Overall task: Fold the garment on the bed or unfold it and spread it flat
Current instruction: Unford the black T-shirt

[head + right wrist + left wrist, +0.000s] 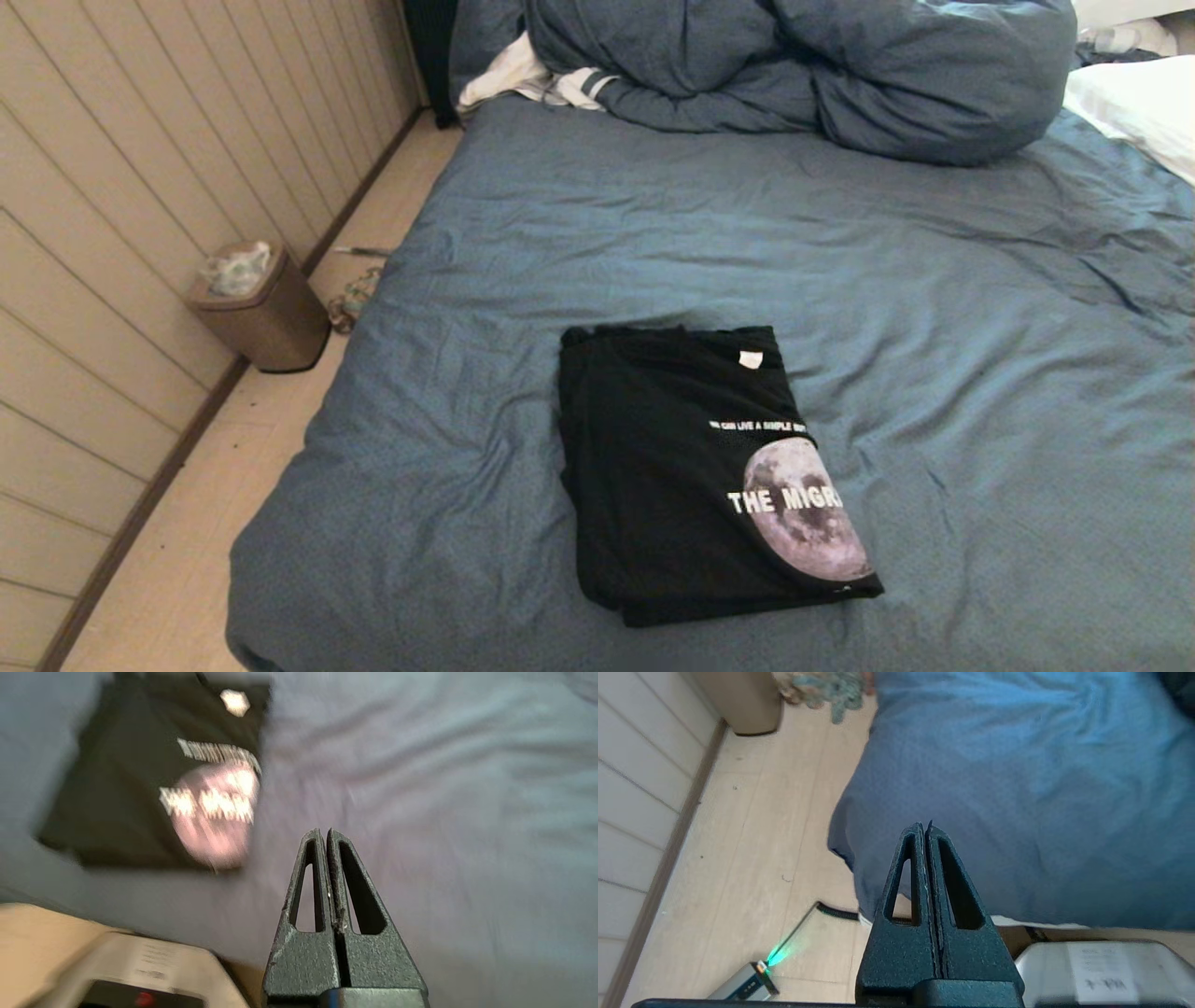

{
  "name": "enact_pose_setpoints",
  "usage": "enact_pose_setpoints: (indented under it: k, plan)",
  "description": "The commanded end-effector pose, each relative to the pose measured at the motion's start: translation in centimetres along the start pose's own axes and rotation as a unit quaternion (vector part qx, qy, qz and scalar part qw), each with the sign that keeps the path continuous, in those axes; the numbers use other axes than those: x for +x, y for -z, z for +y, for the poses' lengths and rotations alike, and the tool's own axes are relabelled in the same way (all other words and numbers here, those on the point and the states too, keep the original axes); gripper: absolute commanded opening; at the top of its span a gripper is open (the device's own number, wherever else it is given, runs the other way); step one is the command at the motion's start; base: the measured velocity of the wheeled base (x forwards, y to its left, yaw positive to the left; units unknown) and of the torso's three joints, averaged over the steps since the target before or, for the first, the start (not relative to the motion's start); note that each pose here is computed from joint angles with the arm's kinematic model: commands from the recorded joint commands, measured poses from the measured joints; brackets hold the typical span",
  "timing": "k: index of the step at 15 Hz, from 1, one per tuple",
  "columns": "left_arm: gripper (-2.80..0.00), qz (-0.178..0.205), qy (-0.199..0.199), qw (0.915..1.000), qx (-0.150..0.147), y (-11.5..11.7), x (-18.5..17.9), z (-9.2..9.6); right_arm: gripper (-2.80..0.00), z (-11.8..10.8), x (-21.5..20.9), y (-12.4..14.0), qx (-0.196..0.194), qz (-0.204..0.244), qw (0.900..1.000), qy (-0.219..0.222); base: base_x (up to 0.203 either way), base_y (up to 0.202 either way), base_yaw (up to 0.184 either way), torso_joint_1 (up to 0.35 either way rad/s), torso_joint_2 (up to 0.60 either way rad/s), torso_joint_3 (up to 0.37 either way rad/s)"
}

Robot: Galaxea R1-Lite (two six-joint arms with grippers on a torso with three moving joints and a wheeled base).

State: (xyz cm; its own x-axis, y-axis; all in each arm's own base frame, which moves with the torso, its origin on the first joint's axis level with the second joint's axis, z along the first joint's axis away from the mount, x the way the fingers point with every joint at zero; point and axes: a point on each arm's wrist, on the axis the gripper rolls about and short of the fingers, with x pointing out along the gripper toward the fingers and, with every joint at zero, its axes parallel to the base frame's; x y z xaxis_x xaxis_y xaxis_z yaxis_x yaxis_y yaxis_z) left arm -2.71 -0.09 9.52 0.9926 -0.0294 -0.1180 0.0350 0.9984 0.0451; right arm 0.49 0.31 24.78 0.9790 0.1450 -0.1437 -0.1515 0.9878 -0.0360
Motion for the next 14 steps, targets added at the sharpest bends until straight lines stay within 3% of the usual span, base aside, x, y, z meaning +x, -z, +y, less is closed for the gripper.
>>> enact_pose_setpoints:
  k: [1,4,7,10,13,14]
  plan:
    - [-2.8,0.045,0.006,0.9989,-0.004,-3.0,1.2,0.2,-2.8,-1.1,7.2,-4.6,0.028,0.078,0.996,-0.021,0.0,0.0,0.0,0.0,0.0,0.0]
    - [-2.8,0.092,0.037,0.9948,-0.022,-9.2,4.8,0.5,-2.8,-0.7,15.3,-9.5,0.077,0.138,0.985,-0.069,0.0,0.0,0.0,0.0,0.0,0.0]
    - [-2.8,0.147,0.08,0.9808,-0.101,-14.4,11.8,0.7,-2.8,2.9,23.9,-9.8,0.078,0.235,0.962,-0.114,0.0,0.0,0.0,0.0,0.0,0.0]
    - [-2.8,0.206,0.122,0.9549,-0.176,-15.7,18.8,0.0,-2.8,10.4,29.5,-8.0,0.018,0.29,0.947,-0.138,0.0,0.0,0.0,0.0,0.0,0.0]
    - [-2.8,0.254,0.154,0.9247,-0.238,-14.7,23.7,-1.6,-2.8,17.1,30.6,-6.7,-0.054,0.335,0.924,-0.177,0.0,0.0,0.0,0.0,0.0,0.0]
    - [-2.8,0.26,0.183,0.9105,-0.264,-14.6,24.4,-2.0,-2.8,18.6,30.9,-5.9,-0.075,0.346,0.918,-0.179,0.0,0.0,0.0,0.0,0.0,0.0]
